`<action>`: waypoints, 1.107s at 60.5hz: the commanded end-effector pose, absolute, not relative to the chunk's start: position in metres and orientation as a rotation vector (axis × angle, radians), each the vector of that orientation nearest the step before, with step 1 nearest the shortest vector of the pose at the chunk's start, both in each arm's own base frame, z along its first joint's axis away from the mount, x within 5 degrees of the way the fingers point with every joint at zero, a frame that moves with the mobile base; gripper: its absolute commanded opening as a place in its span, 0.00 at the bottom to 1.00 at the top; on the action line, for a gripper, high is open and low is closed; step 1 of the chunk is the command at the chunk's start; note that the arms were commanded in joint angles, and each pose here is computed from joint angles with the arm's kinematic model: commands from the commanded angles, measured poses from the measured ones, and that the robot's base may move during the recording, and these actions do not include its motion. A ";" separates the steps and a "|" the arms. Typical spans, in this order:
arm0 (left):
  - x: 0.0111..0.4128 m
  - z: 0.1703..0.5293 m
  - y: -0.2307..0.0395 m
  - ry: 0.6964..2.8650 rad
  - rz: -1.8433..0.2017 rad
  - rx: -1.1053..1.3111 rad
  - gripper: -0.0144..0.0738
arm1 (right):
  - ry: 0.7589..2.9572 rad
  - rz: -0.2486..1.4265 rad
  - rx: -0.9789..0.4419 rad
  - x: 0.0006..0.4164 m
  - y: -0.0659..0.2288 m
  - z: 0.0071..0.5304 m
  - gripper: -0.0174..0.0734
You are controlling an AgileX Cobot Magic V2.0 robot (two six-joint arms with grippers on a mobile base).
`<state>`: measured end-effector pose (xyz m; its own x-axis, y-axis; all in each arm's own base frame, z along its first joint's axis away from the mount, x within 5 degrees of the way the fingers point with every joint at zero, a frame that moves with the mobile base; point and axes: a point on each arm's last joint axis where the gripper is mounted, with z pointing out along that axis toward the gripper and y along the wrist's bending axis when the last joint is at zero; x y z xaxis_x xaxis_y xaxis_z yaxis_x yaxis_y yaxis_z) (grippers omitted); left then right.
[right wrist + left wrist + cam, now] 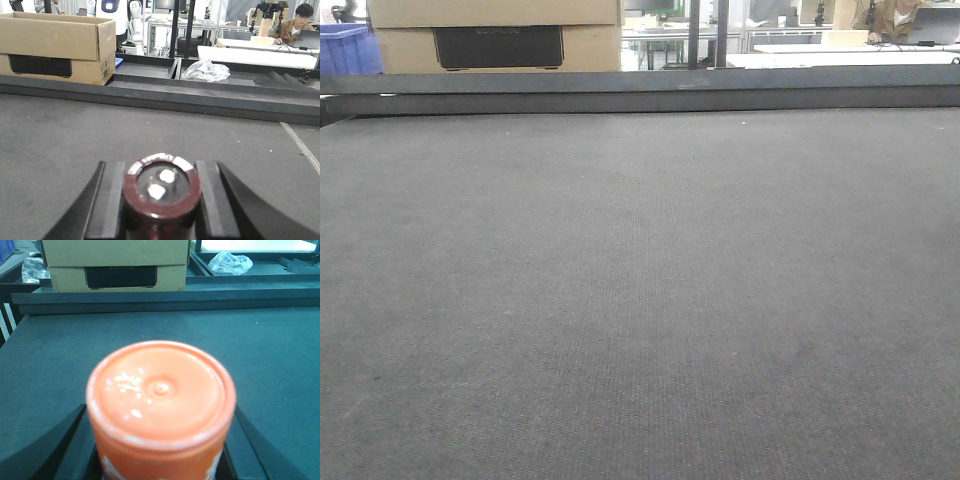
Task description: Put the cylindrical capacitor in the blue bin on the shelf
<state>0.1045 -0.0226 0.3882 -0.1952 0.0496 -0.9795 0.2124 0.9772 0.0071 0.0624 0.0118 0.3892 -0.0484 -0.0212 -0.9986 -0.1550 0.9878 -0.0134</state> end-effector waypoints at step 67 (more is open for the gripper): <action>0.103 0.393 -0.023 1.724 -0.153 0.197 0.04 | 1.586 0.104 -0.135 0.062 0.011 0.392 0.11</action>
